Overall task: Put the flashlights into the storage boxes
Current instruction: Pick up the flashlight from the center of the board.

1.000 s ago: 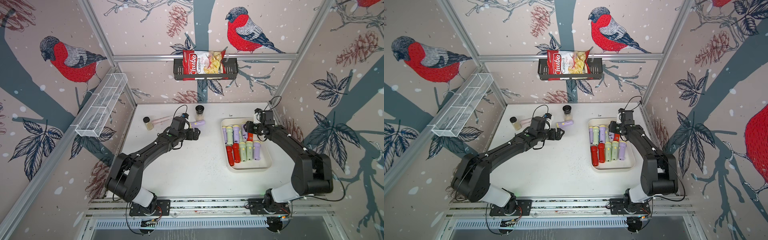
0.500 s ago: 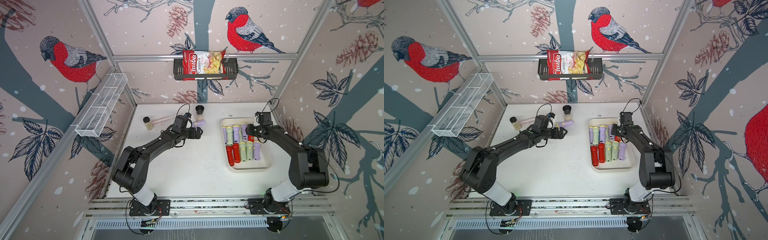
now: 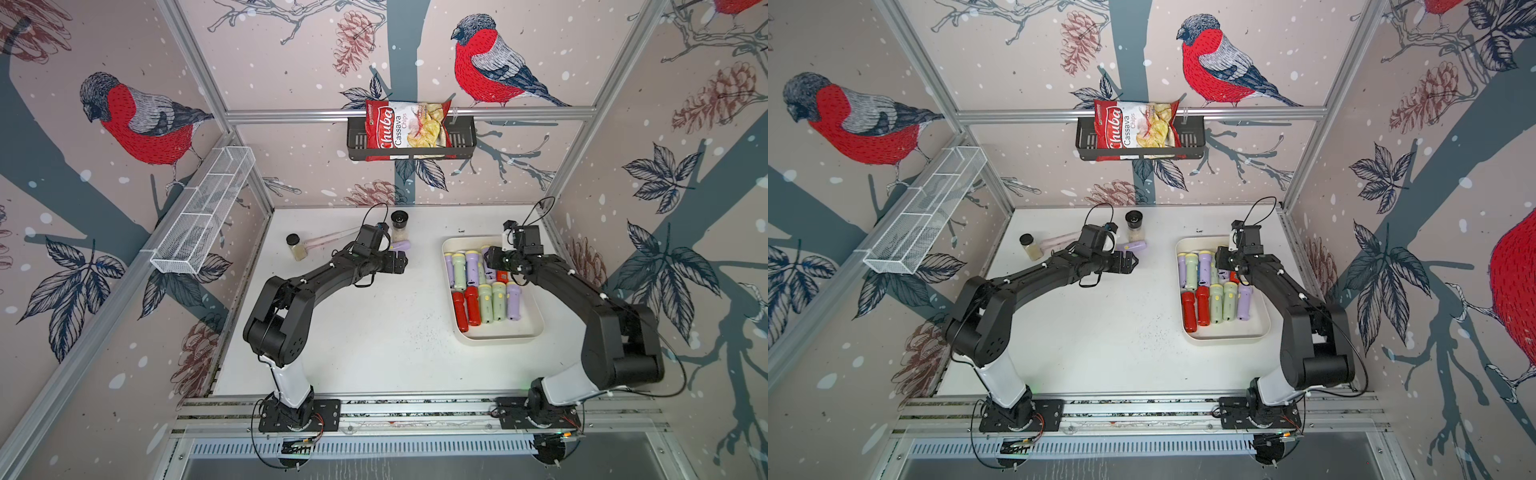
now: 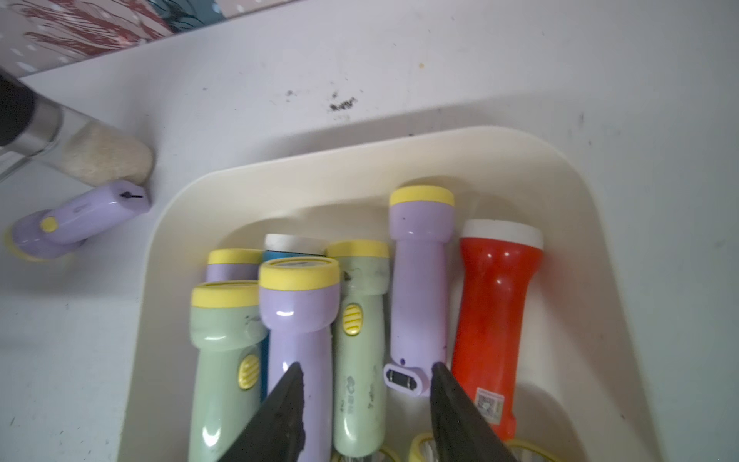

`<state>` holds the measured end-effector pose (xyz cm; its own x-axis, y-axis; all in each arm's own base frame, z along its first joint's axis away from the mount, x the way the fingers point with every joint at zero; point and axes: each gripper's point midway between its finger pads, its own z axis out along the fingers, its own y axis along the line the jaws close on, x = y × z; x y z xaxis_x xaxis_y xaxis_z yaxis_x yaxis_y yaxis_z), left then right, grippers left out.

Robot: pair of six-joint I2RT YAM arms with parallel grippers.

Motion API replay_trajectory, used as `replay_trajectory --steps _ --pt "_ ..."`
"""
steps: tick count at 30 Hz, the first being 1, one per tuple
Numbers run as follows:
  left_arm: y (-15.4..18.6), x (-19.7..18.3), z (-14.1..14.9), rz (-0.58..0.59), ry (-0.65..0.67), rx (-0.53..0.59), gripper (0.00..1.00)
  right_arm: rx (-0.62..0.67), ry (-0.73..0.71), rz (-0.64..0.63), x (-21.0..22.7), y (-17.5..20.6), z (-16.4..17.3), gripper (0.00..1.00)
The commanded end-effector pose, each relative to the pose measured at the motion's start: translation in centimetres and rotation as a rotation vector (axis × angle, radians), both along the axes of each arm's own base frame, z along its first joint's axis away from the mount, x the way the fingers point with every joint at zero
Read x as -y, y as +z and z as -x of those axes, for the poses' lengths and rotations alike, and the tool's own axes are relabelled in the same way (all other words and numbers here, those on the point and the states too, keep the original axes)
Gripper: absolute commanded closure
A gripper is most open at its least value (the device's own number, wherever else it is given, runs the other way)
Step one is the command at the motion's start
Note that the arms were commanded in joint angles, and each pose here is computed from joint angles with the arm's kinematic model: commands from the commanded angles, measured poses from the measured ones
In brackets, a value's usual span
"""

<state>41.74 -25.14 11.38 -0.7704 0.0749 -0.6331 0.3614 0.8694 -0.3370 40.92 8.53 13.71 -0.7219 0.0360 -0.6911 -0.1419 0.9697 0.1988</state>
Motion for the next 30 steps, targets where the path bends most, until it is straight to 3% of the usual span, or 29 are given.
replay_trajectory --steps 1,6,11,16,19,22,27,30 --pt "0.1 -0.1 -0.4 -0.047 -0.052 0.036 0.03 0.11 0.1 0.013 -1.9 2.2 -0.2 0.47" --pt "0.8 -2.2 -2.7 -0.07 -0.03 0.083 0.04 0.196 0.217 0.022 -5.6 3.5 1.4 0.46" --pt "2.2 -3.0 -4.2 0.014 -0.146 0.101 0.05 0.278 0.285 -0.008 -8.0 4.6 2.9 0.44" --pt "3.0 -3.7 -5.0 -0.126 -0.253 0.224 0.07 0.353 0.297 -0.061 -8.2 5.8 4.3 0.43" --pt "3.2 -3.9 -4.8 -0.154 -0.338 0.3 0.07 0.385 0.297 -0.067 -8.0 6.4 5.0 0.41" --pt "3.2 -4.4 -5.2 -0.152 -0.36 0.325 0.1 0.394 0.314 -0.07 -8.0 6.5 5.6 0.39" --pt "1.8 -4.2 -5.1 -0.227 -0.548 0.33 0.14 0.422 0.338 -0.066 -8.1 6.9 6.2 0.39" --pt "-0.1 -4.3 -5.1 -0.282 -0.646 0.277 0.15 0.429 0.34 -0.06 -8.0 7.0 6.4 0.39"
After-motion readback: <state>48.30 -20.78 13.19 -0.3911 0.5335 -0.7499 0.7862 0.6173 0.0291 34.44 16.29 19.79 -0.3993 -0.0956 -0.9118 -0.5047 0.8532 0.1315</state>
